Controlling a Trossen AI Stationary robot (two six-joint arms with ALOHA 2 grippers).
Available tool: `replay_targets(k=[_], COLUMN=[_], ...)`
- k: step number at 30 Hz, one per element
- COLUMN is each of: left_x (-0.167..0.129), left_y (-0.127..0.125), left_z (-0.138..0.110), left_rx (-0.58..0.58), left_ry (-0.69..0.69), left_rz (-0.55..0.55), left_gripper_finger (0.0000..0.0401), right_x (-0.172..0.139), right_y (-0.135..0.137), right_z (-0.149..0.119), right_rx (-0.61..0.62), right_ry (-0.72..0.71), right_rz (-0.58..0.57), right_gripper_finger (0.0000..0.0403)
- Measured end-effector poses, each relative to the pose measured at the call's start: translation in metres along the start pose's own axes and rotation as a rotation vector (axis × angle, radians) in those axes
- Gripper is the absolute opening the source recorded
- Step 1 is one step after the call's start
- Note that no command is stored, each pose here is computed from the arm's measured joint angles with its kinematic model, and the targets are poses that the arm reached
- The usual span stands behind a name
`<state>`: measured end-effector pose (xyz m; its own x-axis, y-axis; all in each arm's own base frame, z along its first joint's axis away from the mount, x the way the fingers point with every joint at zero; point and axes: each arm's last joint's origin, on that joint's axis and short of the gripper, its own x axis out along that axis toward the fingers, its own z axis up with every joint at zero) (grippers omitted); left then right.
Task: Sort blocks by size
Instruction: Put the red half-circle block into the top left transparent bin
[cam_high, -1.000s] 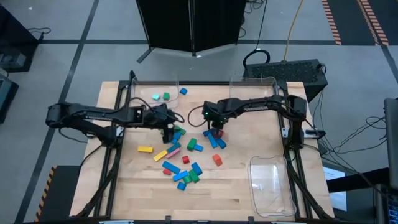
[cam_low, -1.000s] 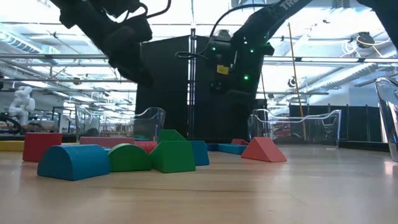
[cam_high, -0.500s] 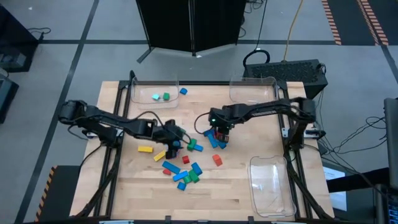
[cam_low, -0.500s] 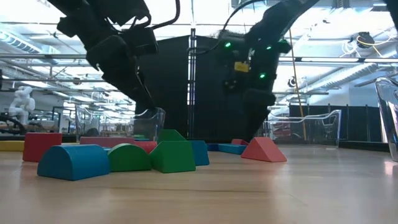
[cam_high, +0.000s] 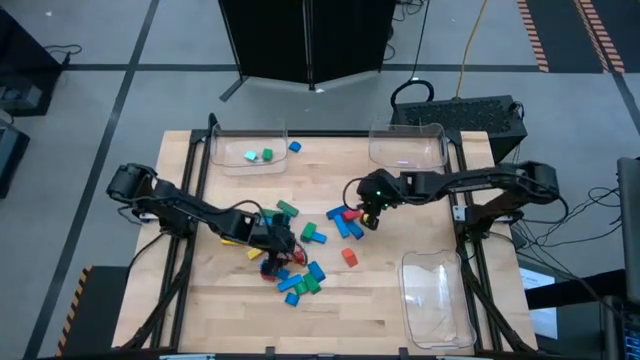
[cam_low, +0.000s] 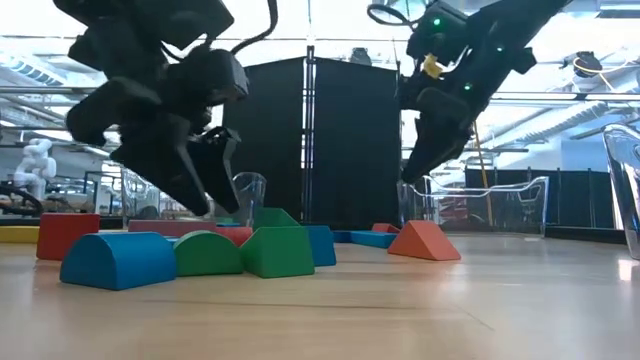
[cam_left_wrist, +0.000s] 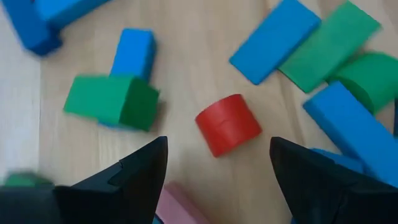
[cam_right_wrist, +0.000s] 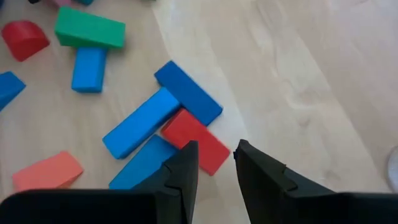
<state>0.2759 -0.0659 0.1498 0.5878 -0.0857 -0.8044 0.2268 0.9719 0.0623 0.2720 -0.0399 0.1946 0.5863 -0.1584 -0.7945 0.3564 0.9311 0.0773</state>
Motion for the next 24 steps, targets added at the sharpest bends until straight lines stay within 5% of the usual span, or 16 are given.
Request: replay_targets(k=[9, 24], left_x=[-0.001, 0.01], left_y=[-0.004, -0.002], left_z=[0.003, 0.02], left_rx=[0.456, 0.565], left_ry=[-0.004, 0.082], left_rz=[0.001, -0.006], left_gripper_finger=[0.0283, 0.0283], right_x=[-0.001, -0.001], right_y=[0.011, 0.012], right_z=[-0.004, -0.005], right_rx=[-0.016, -0.05], right_ry=[0.005, 0.017], right_rz=[0.026, 0.029], right_gripper_finger=[0.01, 0.01])
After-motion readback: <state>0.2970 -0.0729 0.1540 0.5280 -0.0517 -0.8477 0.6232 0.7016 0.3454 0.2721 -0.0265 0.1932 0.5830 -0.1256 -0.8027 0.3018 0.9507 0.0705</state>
